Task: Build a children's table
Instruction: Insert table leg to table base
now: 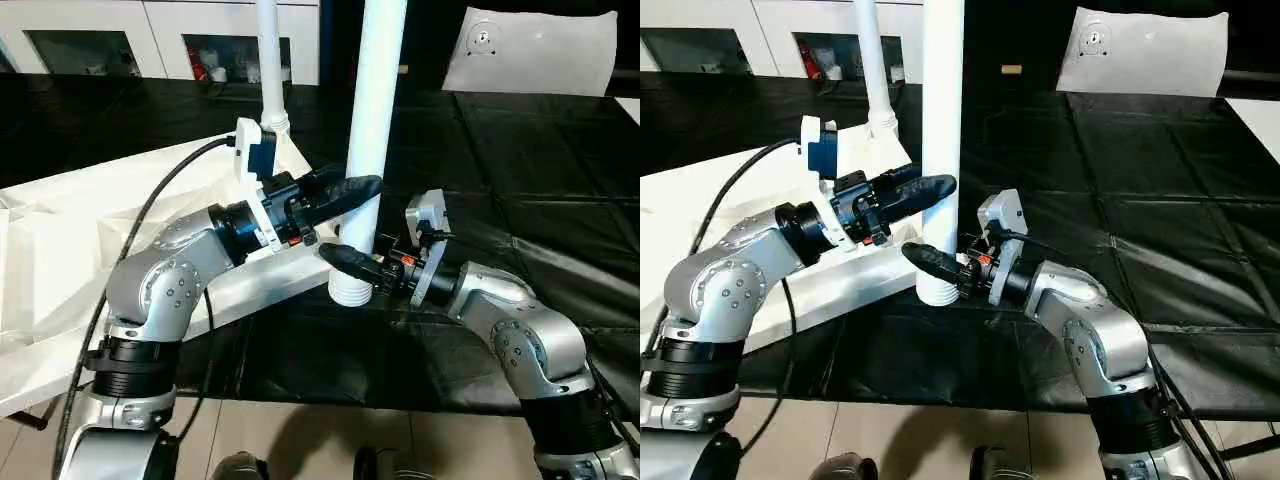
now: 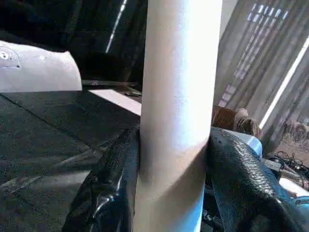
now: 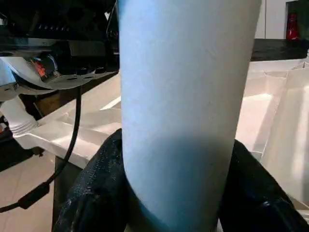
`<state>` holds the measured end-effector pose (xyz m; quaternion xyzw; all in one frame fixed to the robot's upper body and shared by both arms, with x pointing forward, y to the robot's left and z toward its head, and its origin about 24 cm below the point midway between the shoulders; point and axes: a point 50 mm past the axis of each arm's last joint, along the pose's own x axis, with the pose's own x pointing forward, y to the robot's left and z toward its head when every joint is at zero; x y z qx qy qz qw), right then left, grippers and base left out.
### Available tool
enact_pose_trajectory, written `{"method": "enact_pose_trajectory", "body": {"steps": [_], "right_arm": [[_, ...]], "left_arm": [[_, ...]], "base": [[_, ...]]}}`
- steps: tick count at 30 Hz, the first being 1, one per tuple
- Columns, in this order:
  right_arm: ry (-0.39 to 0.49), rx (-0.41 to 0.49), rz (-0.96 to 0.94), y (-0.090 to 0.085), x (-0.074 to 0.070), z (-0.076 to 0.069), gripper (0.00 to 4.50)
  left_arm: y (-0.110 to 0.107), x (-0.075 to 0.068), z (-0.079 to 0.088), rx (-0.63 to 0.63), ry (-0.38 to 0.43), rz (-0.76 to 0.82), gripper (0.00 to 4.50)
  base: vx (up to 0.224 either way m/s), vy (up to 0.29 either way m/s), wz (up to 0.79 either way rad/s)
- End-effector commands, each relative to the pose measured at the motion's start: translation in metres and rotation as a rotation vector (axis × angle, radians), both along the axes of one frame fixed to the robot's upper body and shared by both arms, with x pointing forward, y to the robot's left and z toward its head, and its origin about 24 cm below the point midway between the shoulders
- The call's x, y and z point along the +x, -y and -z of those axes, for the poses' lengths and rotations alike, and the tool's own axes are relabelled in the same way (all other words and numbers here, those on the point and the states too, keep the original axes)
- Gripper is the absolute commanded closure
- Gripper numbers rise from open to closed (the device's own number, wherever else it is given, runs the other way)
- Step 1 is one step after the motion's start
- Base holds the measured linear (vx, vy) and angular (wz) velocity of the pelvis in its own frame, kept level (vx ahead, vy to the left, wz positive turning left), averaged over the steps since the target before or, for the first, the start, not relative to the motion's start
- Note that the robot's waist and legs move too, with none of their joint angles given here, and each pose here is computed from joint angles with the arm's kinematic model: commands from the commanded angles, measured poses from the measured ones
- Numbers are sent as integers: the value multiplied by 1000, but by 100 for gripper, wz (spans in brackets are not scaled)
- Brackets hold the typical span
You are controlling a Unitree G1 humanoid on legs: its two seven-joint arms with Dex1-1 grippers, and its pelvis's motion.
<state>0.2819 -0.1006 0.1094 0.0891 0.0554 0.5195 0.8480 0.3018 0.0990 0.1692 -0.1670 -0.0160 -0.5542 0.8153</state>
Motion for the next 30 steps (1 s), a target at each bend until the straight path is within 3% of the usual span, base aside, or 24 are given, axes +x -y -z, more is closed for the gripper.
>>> {"method": "enact_pose_trajectory", "body": {"steps": [1, 6, 8, 12, 13, 21, 30], "right_arm": [[42, 7, -15, -2, 0, -8, 259], [31, 15, 5, -2, 4, -10, 259], [27, 20, 1, -2, 4, -11, 203], [28, 38, 1, -1, 5, -17, 179], [10, 62, 12, 1, 8, -25, 169], [-59, 115, 57, 11, 21, -45, 96], [-135, -24, 8, 14, 23, -42, 38]], "left_arm": [[-7, 4, 5, 39, -19, -55, 265], [-15, 14, 0, -26, -68, -153, 265], [-15, 15, 0, -29, -70, -160, 265], [-23, 23, -1, 7, -79, -255, 266], [-30, 30, -8, 4, -105, -336, 266], [-32, 31, -16, -18, -112, -337, 266], [-23, 27, -20, 2, -96, -293, 266]], "base": [[0, 0, 0], [0, 0, 0], [0, 0, 0], [0, 0, 0], [0, 0, 0], [0, 0, 0], [0, 0, 0]]}}
